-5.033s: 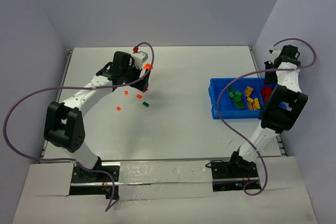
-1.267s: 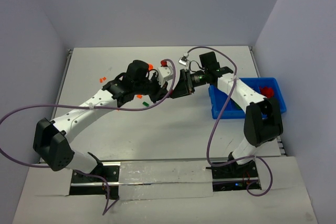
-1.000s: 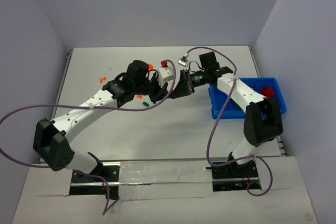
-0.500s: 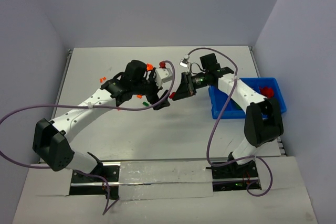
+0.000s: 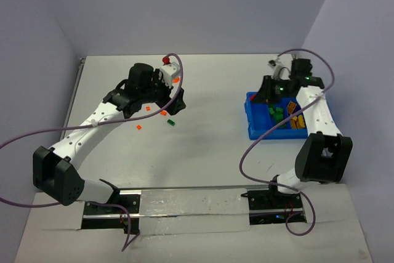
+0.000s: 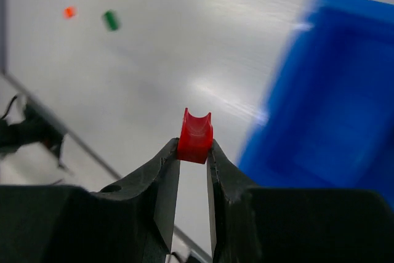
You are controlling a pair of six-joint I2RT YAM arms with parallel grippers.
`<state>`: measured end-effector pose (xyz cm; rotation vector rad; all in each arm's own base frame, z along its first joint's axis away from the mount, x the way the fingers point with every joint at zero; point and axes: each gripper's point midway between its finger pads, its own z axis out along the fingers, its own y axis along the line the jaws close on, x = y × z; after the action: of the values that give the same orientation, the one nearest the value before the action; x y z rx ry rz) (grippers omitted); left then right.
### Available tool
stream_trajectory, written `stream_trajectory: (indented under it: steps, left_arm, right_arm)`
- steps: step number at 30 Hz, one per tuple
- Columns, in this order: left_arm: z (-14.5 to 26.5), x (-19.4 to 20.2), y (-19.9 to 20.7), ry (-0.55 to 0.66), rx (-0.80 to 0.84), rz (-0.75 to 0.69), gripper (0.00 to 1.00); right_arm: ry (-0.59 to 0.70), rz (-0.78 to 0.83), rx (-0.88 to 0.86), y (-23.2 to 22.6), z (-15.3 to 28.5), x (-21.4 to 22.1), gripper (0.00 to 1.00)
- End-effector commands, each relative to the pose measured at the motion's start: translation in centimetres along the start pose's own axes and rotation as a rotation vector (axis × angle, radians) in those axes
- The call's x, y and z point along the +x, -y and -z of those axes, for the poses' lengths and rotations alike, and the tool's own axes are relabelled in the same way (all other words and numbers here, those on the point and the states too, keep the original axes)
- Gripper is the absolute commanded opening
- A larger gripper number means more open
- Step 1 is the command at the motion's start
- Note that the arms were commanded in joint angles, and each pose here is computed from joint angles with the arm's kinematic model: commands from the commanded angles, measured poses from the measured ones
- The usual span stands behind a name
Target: Sort the legos into containers by color
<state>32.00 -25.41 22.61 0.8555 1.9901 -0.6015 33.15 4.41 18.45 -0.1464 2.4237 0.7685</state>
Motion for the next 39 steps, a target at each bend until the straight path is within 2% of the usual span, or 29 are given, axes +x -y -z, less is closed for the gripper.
stream_trajectory:
  steps: [1, 7, 16, 24, 26, 28, 31, 35, 38, 39]
  left_arm:
    - [-0.3, -0.5, -2.1, 0.027, -0.119, 0.052, 0.99]
    - [-1.2, 0.6, -3.3, -0.059, -0.128, 0.054, 0.99]
    - [-1.1, 1.3, -4.4, -0.078, -0.151, 0.063, 0.99]
    - [-1.1, 1.5, -4.9, -0.091, -0.155, 0.068, 0.99]
    - [-1.2, 1.7, -5.1, -0.098, -0.162, 0.07, 0.99]
    - [-1.2, 1.8, -5.4, -0.1, -0.172, 0.072, 0.99]
    - [-0.9, 1.7, -6.4, -0.088, -0.196, 0.093, 0.99]
    - [-0.3, 2.0, -9.0, -0.083, -0.244, 0.158, 0.99]
    - [0.1, 1.9, -10.9, -0.071, -0.288, 0.189, 0.99]
    - [0.5, 1.5, -12.3, -0.053, -0.319, 0.235, 0.99]
  right_arm:
    - [-0.028, 0.085, 0.431, 8.8, 7.4, 0.4, 0.0]
    - [-0.096, 0.024, 0.696, 17.0, 12.6, 1.9, 0.0]
    - [-0.182, 0.001, 0.824, 23.0, 12.9, 3.2, 0.0]
    - [-0.218, -0.016, 0.859, 25.7, 12.3, 3.6, 0.02]
    - [-0.232, -0.018, 0.862, 26.0, 12.2, 3.8, 0.1]
    - [-0.244, -0.023, 0.859, 26.2, 12.0, 4.0, 0.4]
    - [-0.243, -0.035, 0.855, 26.2, 11.9, 3.9, 0.61]
    - [-0.231, -0.033, 0.85, 25.6, 12.1, 3.4, 0.71]
    - [-0.208, -0.022, 0.838, 24.6, 12.1, 2.5, 0.75]
    - [-0.184, -0.007, 0.815, 23.3, 12.1, 1.8, 0.8]
